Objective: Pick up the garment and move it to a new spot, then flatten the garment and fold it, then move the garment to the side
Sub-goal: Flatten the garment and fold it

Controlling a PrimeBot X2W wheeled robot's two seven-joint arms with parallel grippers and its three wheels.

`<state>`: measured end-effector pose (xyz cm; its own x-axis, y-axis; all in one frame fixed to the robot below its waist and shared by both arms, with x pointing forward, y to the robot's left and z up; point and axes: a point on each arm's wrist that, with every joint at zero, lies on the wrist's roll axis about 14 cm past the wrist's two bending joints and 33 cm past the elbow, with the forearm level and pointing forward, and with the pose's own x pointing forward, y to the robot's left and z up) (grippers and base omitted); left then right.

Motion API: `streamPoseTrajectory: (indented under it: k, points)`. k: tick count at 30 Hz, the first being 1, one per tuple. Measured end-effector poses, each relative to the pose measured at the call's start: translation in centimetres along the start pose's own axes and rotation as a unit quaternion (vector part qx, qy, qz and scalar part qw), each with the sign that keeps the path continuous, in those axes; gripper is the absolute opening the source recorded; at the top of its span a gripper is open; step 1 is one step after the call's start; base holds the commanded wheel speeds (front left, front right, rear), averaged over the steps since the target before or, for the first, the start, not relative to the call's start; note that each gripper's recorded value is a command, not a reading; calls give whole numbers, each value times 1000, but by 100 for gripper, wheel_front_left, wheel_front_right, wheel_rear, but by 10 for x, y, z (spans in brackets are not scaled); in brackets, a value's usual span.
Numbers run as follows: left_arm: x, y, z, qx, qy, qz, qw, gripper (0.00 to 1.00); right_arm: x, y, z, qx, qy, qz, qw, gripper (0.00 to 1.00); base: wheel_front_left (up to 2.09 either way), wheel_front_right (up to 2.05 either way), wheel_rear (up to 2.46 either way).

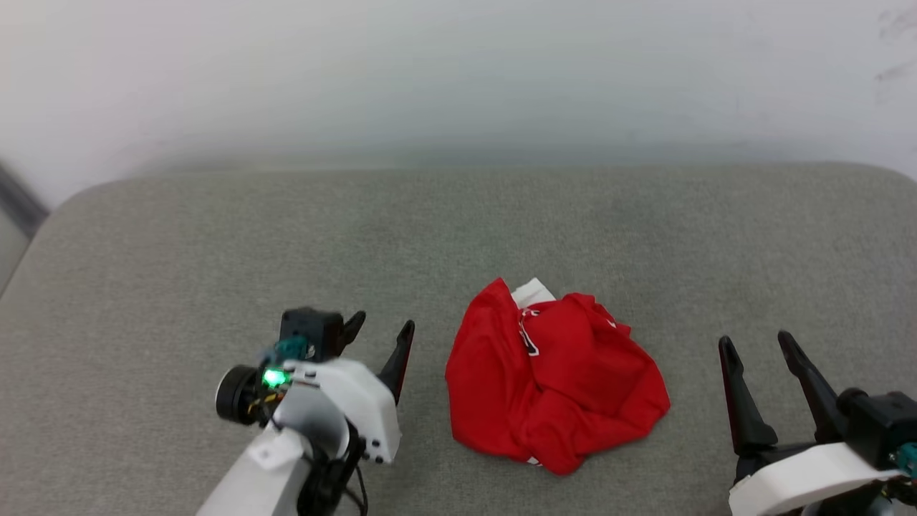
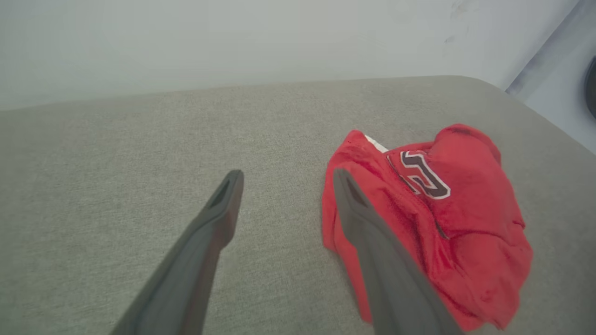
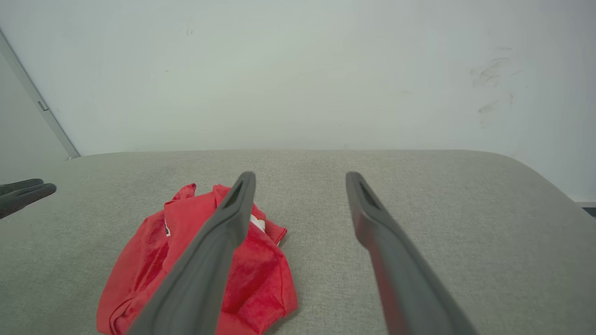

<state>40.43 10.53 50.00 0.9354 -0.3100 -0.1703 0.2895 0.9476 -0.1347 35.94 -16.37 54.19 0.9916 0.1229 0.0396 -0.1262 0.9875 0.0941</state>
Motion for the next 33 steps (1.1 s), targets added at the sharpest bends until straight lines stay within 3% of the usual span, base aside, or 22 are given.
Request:
streamPoseTrajectory:
  k: [6,14,17,18,19,20,21,27,28,33]
  points:
    - [41,-19,-40,8,139,-59,988,100,11,-14,-12,2,15,-20,1000,100,0,0,0]
    - [58,-34,-94,35,269,-107,956,100,16,-32,-31,6,35,-46,998,100,0,0,0]
    - [58,-32,-114,42,318,-112,940,100,17,-35,-37,7,41,-50,998,100,0,0,0]
    - [57,-34,-125,50,359,-123,924,100,17,-37,-42,12,46,-54,997,100,0,0,0]
    - [56,-35,-127,51,371,-126,918,100,17,-37,-43,13,48,-55,997,100,0,0,0]
    - [56,-35,-128,54,379,-129,915,75,18,-38,-44,15,48,-56,997,100,0,0,0]
    - [56,-36,-128,58,378,-135,914,0,20,-37,-44,17,46,-55,997,100,0,0,0]
    - [64,-30,-103,78,302,-124,942,0,19,-36,-42,23,41,-53,998,100,0,0,0]
    - [70,-22,-81,81,253,-104,959,0,19,-34,-39,26,36,-49,998,100,0,0,0]
    - [66,-5,-38,83,163,-64,981,0,17,-29,-34,28,28,-43,998,100,0,0,0]
